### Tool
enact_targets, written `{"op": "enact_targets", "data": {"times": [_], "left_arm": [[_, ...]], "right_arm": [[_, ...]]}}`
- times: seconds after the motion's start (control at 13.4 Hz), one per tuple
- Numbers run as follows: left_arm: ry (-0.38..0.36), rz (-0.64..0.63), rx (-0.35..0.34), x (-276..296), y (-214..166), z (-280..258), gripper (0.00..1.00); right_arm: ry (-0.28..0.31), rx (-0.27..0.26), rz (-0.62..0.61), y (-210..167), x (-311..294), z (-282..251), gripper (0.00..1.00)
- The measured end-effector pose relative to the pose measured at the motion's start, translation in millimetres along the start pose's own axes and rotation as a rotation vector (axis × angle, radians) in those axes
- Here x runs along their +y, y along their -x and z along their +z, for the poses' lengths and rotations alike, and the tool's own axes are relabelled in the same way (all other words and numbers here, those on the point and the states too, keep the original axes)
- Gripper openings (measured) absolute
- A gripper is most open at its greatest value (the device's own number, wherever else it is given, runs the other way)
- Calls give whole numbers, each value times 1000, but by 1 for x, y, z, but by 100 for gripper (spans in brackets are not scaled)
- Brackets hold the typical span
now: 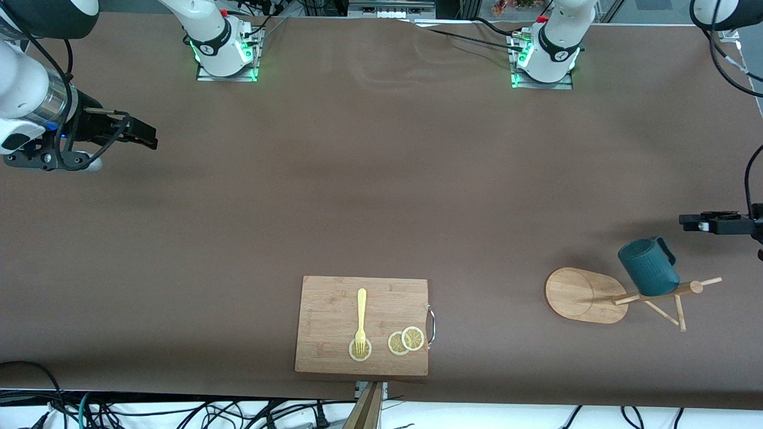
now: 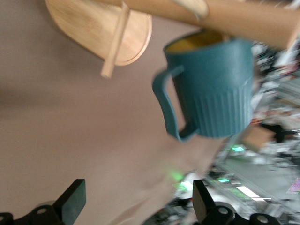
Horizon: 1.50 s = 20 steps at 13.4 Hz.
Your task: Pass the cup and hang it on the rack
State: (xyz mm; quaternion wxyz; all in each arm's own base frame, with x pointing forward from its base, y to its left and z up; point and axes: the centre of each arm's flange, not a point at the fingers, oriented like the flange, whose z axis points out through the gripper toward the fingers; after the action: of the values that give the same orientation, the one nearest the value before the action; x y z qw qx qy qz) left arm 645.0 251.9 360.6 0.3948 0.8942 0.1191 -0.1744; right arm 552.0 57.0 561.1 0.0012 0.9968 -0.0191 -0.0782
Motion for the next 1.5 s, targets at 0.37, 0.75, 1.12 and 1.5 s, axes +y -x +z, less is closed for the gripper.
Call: {"op": "enact_targets", "data": {"times": [0.37, 0.75, 1.12, 1.5], "left_arm": [[-614, 167, -19, 204, 44, 53, 100], [-970, 216, 68, 316, 82, 145, 100], [-893, 312, 265, 300, 99, 143, 100], [-859, 414, 280, 275, 122, 115, 100]], "right_arm": [[0, 0, 0, 0, 0, 0, 100], [0, 1, 1, 0, 0, 0, 100], [0, 1, 1, 0, 0, 0, 100], [0, 2, 1, 0, 1, 0, 100]]}}
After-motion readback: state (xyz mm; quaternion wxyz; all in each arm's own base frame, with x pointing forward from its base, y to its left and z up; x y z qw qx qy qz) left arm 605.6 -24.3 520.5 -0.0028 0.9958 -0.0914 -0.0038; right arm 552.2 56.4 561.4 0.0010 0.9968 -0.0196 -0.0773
